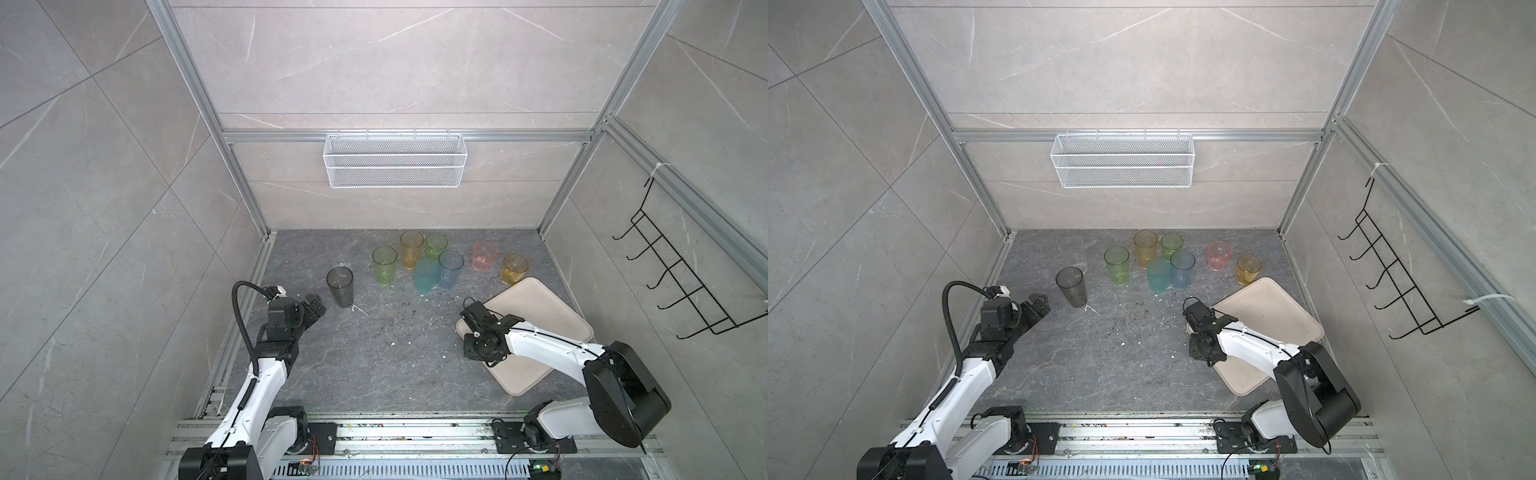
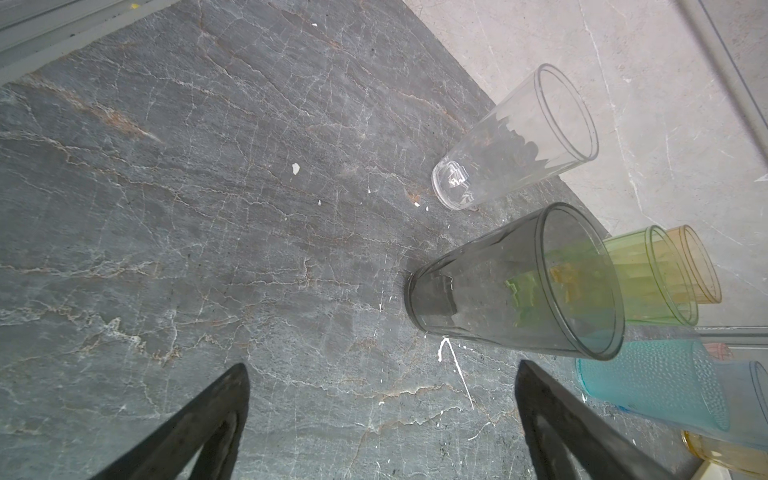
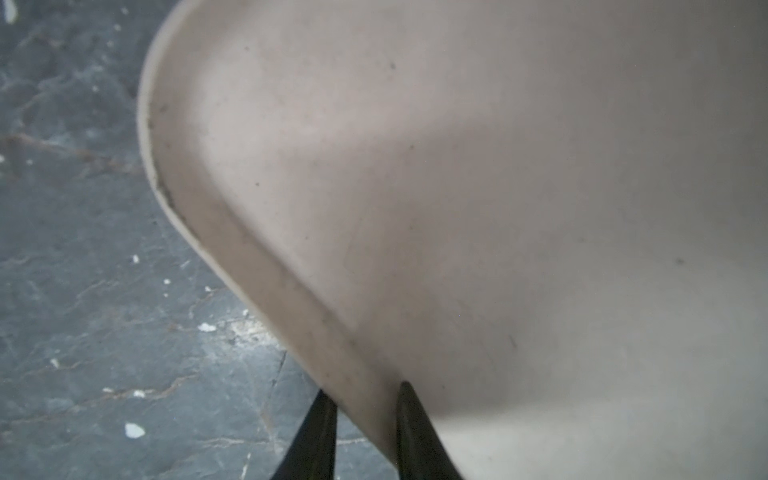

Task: Place the glasses into the tray
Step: 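Reach the right gripper to the cream tray's edge and close on it, then drag the cream tray with the right gripper toward the left arm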

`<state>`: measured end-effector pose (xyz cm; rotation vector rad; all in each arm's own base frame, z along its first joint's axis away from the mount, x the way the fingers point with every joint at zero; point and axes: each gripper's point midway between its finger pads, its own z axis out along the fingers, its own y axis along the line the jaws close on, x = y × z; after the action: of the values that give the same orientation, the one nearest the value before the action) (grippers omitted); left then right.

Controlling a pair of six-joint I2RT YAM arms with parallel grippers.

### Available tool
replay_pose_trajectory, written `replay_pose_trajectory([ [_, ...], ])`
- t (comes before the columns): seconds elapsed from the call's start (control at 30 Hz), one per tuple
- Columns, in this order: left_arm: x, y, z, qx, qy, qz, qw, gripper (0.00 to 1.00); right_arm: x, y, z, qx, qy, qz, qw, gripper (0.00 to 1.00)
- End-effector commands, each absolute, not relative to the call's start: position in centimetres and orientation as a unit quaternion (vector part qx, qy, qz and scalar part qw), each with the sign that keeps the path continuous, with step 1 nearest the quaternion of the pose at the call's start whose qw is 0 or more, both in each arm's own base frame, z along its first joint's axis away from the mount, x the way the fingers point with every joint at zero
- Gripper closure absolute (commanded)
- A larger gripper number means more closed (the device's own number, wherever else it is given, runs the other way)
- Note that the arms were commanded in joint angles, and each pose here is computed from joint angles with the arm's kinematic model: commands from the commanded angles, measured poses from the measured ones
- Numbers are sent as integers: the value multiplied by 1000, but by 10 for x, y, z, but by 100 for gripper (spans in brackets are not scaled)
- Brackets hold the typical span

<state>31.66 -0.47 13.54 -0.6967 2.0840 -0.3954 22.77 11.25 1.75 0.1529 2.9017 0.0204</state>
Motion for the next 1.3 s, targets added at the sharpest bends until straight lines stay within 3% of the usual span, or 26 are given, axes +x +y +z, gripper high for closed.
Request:
replay_pose_trajectory([
  [0.0,321,-8,138,-282,832,-173,446,0,222,111,10,58,993,1,107,82],
  [0.43,321,-8,137,-281,833,-176,444,0,223,142,6,44,993,28,103,100],
  [1.27,312,-9,139,-263,841,-164,443,0,258,305,27,-19,978,146,149,100],
])
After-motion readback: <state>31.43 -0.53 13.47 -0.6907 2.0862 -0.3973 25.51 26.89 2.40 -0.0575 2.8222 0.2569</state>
